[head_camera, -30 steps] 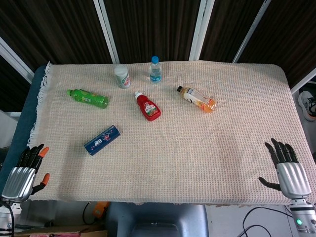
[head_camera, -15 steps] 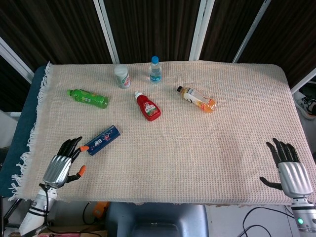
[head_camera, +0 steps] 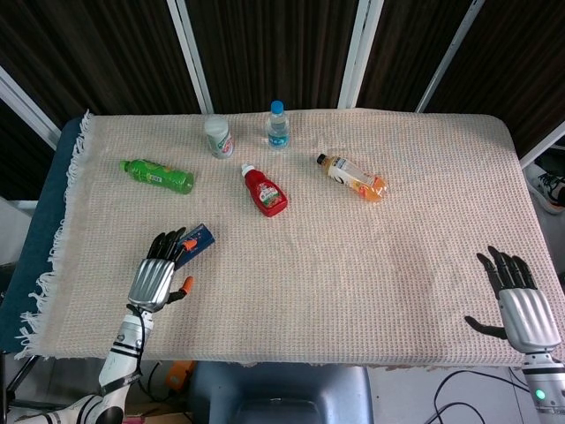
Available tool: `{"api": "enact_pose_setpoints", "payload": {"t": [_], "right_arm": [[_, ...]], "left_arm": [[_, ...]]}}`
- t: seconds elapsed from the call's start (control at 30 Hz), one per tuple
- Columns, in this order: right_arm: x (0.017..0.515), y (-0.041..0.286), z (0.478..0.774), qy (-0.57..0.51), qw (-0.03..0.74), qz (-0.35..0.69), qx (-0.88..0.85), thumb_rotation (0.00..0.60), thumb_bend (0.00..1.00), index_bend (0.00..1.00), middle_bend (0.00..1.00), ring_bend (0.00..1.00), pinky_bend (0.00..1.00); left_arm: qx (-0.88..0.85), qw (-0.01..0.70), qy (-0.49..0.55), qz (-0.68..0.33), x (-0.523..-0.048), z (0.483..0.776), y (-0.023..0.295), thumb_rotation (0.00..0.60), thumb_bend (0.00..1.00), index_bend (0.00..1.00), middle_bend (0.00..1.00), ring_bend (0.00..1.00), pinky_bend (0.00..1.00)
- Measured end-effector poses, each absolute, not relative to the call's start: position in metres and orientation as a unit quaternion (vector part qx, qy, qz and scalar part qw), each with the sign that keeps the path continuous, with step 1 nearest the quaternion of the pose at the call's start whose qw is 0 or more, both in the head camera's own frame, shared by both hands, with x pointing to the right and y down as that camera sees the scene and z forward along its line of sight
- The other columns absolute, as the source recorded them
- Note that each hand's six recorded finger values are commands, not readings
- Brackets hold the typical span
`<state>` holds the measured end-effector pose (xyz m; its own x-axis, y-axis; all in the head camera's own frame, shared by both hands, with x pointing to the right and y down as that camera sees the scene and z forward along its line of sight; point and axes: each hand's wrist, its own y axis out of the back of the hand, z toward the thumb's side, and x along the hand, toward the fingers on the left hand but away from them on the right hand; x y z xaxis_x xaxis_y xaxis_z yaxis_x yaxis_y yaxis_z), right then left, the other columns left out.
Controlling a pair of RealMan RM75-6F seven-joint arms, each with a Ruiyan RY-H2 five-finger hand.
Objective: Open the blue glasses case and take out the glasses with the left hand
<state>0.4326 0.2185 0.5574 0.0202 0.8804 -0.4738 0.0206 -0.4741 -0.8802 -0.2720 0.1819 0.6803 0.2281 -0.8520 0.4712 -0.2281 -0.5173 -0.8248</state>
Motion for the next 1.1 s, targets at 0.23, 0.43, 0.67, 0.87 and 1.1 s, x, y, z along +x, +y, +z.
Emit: {"api": "enact_pose_setpoints", "payload": {"t": [0.23, 0.43, 0.67, 0.87, 1.1], "right_arm": [[0.434, 0.218, 0.556, -0.367, 0.357, 0.596, -0.618, 0.600, 0.18, 0.00, 0.00, 0.00, 0.00], [0.435, 0.217, 0.554, -0.372, 0.356, 0.596, -0.616, 0.600, 0.18, 0.00, 0.00, 0.00, 0.00], [0.435, 0.217, 0.554, -0.371, 0.356, 0.596, -0.616, 0.600, 0.18, 0.00, 0.00, 0.00, 0.00], [0.435, 0.217, 0.554, -0.371, 0.356, 0.596, -0.617, 0.600, 0.18, 0.00, 0.00, 0.00, 0.00], [0.435, 0.217, 0.554, -0.370, 0.354, 0.596, -0.618, 0.600, 0.18, 0.00, 0.00, 0.00, 0.00]], "left_arm": [[-0.694, 0.316, 0.370, -0.530, -0.273, 0.704, 0.173, 0.600, 0.36, 0.24, 0.00, 0.00, 0.00], [-0.676, 0.318, 0.364, -0.557, -0.279, 0.721, 0.168, 0.600, 0.36, 0.24, 0.00, 0.00, 0.00], [-0.673, 0.313, 0.357, -0.568, -0.278, 0.731, 0.168, 0.600, 0.36, 0.21, 0.00, 0.00, 0.00], [-0.670, 0.311, 0.355, -0.572, -0.278, 0.735, 0.167, 0.600, 0.36, 0.21, 0.00, 0.00, 0.00], [-0.647, 0.321, 0.353, -0.595, -0.292, 0.743, 0.163, 0.600, 0.36, 0.21, 0.00, 0.00, 0.00]]}}
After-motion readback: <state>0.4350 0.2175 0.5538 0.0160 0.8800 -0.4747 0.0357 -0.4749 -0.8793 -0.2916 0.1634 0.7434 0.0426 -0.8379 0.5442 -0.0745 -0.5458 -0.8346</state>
